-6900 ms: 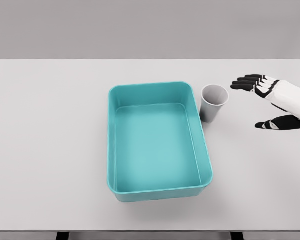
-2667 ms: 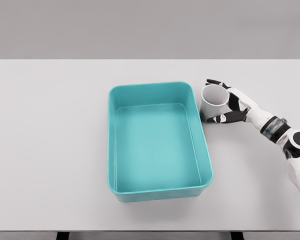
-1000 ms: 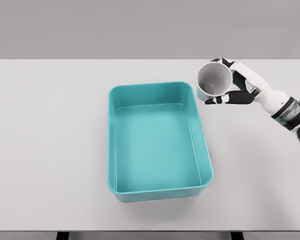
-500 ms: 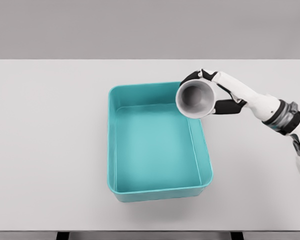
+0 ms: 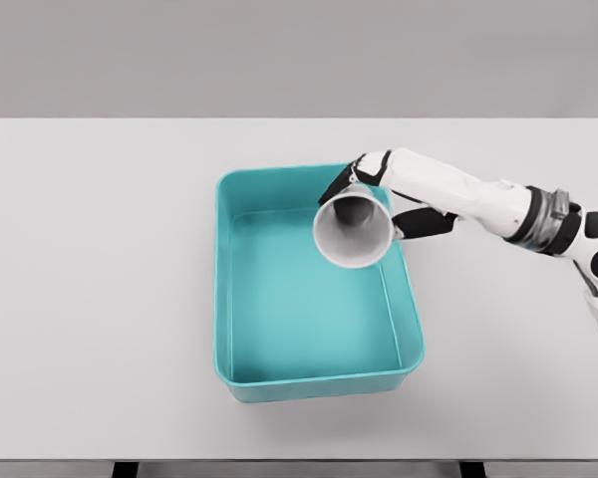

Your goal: Put the paper cup into the basket with your right arm

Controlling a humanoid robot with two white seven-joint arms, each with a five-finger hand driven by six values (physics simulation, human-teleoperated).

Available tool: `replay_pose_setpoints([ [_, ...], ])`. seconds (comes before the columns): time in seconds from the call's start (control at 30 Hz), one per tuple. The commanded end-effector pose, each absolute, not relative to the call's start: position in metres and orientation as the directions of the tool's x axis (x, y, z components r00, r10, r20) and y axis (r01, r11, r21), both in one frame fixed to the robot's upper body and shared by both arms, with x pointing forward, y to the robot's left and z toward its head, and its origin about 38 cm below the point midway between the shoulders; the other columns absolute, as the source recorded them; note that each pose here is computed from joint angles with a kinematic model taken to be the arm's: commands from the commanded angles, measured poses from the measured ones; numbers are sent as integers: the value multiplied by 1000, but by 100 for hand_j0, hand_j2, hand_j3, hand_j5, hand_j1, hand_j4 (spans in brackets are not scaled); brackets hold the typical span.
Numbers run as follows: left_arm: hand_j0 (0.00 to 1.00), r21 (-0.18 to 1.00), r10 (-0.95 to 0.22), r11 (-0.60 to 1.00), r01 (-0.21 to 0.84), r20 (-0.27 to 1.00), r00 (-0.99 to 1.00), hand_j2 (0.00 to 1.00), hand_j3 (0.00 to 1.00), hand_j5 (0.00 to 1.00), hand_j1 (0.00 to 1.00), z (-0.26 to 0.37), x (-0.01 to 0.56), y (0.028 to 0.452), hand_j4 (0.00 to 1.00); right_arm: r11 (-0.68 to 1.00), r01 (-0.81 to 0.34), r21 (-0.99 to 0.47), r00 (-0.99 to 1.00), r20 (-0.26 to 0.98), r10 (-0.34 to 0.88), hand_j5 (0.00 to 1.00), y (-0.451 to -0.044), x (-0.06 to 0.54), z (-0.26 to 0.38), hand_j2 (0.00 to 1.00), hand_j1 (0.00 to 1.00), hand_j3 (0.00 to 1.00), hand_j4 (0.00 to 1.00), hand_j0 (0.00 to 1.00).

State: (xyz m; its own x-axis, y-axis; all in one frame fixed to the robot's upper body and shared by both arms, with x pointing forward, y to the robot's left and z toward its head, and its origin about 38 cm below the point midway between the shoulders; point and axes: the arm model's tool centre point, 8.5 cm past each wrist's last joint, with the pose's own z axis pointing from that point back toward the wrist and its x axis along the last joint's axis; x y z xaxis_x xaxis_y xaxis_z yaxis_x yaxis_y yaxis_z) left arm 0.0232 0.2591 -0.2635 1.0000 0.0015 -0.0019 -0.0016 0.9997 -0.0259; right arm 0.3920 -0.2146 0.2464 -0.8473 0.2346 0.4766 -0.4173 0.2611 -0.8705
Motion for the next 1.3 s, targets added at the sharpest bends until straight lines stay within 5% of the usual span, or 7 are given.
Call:
replay_pose_setpoints([
  [0.0, 100, -26, 1, 1000, -1, -2, 1000, 100, 100, 100, 100, -263, 23, 259, 100, 230, -447, -865, -841, 494, 223, 54, -206, 388, 237, 54, 54, 54, 54, 54],
  [0.37, 100, -26, 3, 1000, -3, -2, 1000, 100, 100, 100, 100, -263, 23, 259, 100, 148, -449, -881, -838, 473, 272, 57, -196, 391, 222, 57, 57, 57, 57, 57],
  [0.47, 100, -26, 1, 1000, -1, -2, 1000, 100, 100, 100, 100, -263, 23, 259, 100, 155, -467, -871, -821, 491, 290, 92, -194, 393, 220, 92, 92, 92, 92, 92],
  [0.5, 100, -26, 1, 1000, -1, -2, 1000, 100, 100, 100, 100, -263, 23, 259, 100, 157, -465, -871, -822, 491, 290, 94, -194, 393, 221, 94, 94, 94, 94, 94],
  [0.83, 100, -27, 1, 1000, -1, -2, 1000, 100, 100, 100, 100, -263, 23, 259, 100, 159, -451, -878, -825, 478, 300, 98, -200, 393, 227, 98, 98, 98, 98, 98],
  [1.07, 100, -26, 1, 1000, -1, -2, 1000, 100, 100, 100, 100, -263, 23, 259, 100, 449, -468, -761, -716, 624, 312, 99, -266, 407, 271, 99, 99, 99, 99, 99],
  [1.27, 100, -26, 3, 1000, -3, -2, 1000, 100, 100, 100, 100, -263, 23, 259, 100, 506, -520, -688, -609, 714, 346, 100, -312, 398, 266, 100, 100, 100, 100, 100],
])
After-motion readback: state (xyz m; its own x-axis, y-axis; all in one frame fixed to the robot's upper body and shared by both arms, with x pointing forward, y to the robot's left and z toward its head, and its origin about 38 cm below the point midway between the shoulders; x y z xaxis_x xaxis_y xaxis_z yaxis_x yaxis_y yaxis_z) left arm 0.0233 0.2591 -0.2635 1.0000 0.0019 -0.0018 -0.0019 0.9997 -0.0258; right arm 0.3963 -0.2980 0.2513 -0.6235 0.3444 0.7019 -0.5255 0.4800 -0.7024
